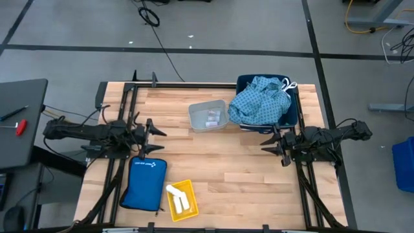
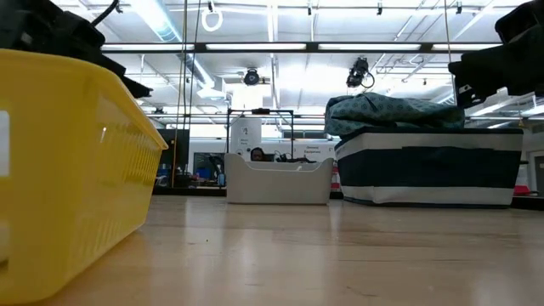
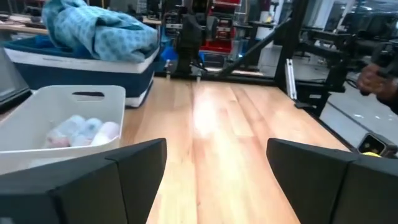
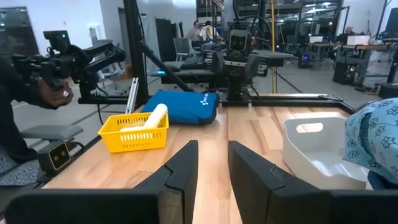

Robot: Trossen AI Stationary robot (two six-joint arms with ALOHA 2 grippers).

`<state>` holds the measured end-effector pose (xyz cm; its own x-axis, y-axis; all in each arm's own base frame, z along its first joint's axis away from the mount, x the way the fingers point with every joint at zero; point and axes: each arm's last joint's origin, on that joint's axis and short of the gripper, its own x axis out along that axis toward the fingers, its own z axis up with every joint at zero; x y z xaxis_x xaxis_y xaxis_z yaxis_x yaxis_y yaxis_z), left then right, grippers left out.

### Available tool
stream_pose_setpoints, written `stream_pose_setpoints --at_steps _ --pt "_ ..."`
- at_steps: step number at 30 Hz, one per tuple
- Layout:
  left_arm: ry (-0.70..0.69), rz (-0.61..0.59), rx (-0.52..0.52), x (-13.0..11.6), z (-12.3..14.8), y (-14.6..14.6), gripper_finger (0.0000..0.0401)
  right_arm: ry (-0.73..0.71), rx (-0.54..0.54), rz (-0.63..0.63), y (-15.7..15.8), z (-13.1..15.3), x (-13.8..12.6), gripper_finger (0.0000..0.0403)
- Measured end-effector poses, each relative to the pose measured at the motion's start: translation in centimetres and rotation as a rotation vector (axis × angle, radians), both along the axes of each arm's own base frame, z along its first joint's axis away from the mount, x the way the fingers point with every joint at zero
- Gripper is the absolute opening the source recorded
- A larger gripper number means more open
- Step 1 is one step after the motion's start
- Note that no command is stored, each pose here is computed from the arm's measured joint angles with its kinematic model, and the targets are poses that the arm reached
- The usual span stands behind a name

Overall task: Pick & place medical supplies in basket/bin
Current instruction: Return to Home Position

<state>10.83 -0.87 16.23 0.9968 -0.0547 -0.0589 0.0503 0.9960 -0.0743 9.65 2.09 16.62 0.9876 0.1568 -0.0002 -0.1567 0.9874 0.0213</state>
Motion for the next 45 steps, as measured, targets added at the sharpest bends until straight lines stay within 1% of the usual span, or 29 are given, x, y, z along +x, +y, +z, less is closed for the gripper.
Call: stream_pose_setpoints --at_steps 3,7,15,19,23,45 --pt "-0.003 0.013 0.011 -0.10 0.01 0.05 0.0279 0.003 -0.002 0.018 0.05 -0.03 -0.01 0.0094" --pt "0.016 0.042 0.015 -0.17 -0.18 0.14 0.0279 0.015 0.005 0.082 0.24 -0.13 -0.05 0.0094" --pt "0.018 0.058 0.003 -0.17 -0.21 0.18 0.0279 0.015 -0.022 0.082 0.24 -0.18 -0.02 0.0094" --pt "0.026 0.068 -0.033 -0.15 -0.28 0.20 0.0279 0.036 -0.009 0.081 0.27 -0.32 0.09 0.0094" --pt "0.014 0.068 -0.029 -0.13 -0.16 0.20 0.0279 0.044 -0.027 0.082 0.28 -0.41 0.15 0.0094" --pt "0.016 0.068 -0.026 -0.13 -0.20 0.20 0.0279 0.045 -0.019 0.082 0.28 -0.41 0.15 0.0094"
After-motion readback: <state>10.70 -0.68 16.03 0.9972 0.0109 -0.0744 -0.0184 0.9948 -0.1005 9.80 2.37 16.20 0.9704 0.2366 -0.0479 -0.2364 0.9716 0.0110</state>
